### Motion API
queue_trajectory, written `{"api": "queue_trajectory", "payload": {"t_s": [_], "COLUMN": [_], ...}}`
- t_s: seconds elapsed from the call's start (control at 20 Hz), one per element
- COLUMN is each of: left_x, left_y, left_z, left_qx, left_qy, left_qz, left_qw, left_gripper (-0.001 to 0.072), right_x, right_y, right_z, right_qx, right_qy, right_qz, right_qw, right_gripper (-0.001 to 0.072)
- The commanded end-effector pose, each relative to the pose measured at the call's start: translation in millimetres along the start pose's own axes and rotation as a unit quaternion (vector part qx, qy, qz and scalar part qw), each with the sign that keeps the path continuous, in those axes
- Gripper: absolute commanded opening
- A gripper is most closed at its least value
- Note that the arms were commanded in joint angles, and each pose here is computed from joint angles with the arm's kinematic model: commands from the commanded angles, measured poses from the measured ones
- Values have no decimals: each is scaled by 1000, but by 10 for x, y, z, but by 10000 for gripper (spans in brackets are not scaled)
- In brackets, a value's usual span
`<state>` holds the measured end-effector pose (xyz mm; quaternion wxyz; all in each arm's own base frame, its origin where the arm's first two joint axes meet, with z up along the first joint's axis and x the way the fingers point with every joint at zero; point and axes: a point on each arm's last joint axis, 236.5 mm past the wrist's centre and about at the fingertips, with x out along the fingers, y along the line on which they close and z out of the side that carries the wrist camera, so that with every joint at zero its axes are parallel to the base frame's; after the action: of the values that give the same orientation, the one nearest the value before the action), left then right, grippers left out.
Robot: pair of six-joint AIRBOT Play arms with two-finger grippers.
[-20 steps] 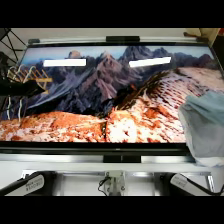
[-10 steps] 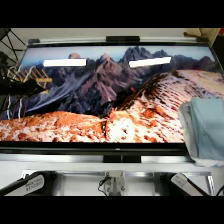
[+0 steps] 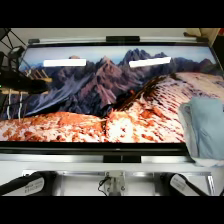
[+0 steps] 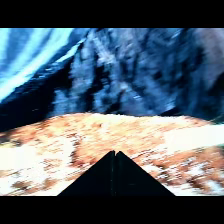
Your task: Fold the shirts.
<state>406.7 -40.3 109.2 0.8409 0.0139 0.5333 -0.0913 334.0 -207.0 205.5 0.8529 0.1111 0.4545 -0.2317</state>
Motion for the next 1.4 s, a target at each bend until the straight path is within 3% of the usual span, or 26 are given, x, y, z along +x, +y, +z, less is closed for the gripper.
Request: {"api": "queue_trajectory", "payload": {"t_s": [0.0, 0.1, 0.15, 0.25, 0.35, 0.55, 1.35], "left_x": [-89, 90, 151, 236, 244, 317, 372], "left_y": [-7, -343, -415, -593, -706, -669, -679], "left_z": [41, -199, -415, -763, -882, -588, -515], "left_qx": [80, 93, 83, 69, 56, 13, 13], "left_qy": [46, 97, 136, 167, 142, 68, 56], "left_qz": [145, 106, 92, 40, 10, 11, 9], "left_qw": [985, 985, 983, 983, 988, 998, 998], "left_gripper": [70, 690, 720, 720, 720, 719, 720], "right_x": [29, 285, 320, 230, 326, 635, 657], "right_y": [1578, 2062, 2222, 2606, 2586, 2274, 2301], "right_z": [-62, -810, -1122, -1464, -1624, -2100, -2078], "right_qx": [-115, -186, -208, -232, -225, -212, -210], "right_qy": [11, 164, 227, 245, 218, 270, 264], "right_qz": [124, 144, 159, 221, 204, 175, 178], "right_qw": [986, 958, 938, 915, 927, 923, 924], "right_gripper": [620, 623, 622, 621, 623, 622, 622]}}
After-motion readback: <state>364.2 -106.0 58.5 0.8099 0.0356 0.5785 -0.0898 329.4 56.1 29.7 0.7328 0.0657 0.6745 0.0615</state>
